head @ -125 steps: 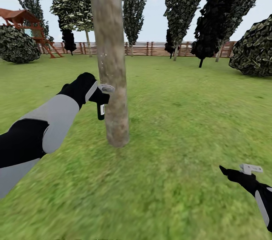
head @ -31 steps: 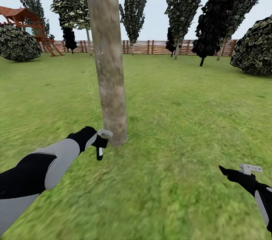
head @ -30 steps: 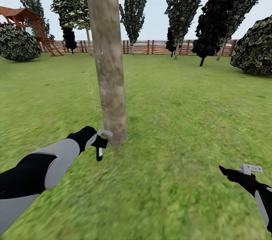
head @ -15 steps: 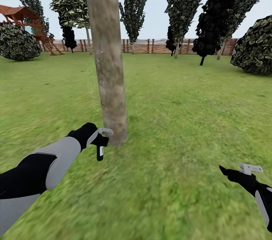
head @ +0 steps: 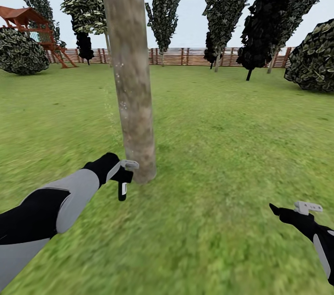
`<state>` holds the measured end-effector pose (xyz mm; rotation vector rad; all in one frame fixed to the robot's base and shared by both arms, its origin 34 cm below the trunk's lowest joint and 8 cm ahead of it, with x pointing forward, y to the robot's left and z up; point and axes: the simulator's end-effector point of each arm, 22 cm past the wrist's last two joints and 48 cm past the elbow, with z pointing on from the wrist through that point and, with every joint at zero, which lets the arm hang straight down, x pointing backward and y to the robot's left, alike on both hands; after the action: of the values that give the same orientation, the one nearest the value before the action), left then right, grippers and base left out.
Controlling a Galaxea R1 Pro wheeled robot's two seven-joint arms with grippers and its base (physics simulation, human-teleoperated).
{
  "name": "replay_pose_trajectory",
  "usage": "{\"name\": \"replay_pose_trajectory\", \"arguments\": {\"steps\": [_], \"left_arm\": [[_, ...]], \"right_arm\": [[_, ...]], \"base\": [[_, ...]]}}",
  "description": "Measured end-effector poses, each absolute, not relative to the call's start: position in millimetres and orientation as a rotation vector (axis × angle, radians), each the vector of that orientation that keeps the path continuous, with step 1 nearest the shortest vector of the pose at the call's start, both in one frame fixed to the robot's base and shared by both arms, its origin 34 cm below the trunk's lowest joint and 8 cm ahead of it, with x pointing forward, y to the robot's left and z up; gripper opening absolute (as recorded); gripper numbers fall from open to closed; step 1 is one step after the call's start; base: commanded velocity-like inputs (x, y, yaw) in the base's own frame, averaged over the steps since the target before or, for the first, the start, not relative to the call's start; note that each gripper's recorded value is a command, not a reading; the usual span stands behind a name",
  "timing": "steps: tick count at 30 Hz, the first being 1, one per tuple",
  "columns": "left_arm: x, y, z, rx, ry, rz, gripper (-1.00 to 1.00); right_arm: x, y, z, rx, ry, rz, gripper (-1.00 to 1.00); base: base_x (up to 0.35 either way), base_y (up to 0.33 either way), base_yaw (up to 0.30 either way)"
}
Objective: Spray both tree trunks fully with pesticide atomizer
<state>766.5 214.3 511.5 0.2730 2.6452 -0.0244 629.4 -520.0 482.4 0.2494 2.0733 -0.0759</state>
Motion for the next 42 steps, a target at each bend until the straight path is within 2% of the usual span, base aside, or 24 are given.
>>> {"name": "replay_pose_trajectory", "arguments": {"steps": [19, 42], "left_arm": [[766, 216, 511, 0.269, 2.648, -0.024, -1.0], [796, 223, 586, 0.229, 2.585, 0.006, -1.0]], "right_arm": [[629, -521, 482, 0.249, 2.074, -0.077, 1.0], [629, -520, 481, 0.25, 2.075, -0.079, 1.0]], "base": [[0.105, 0.03, 0.0], [0.004, 0.002, 0.0]]}}
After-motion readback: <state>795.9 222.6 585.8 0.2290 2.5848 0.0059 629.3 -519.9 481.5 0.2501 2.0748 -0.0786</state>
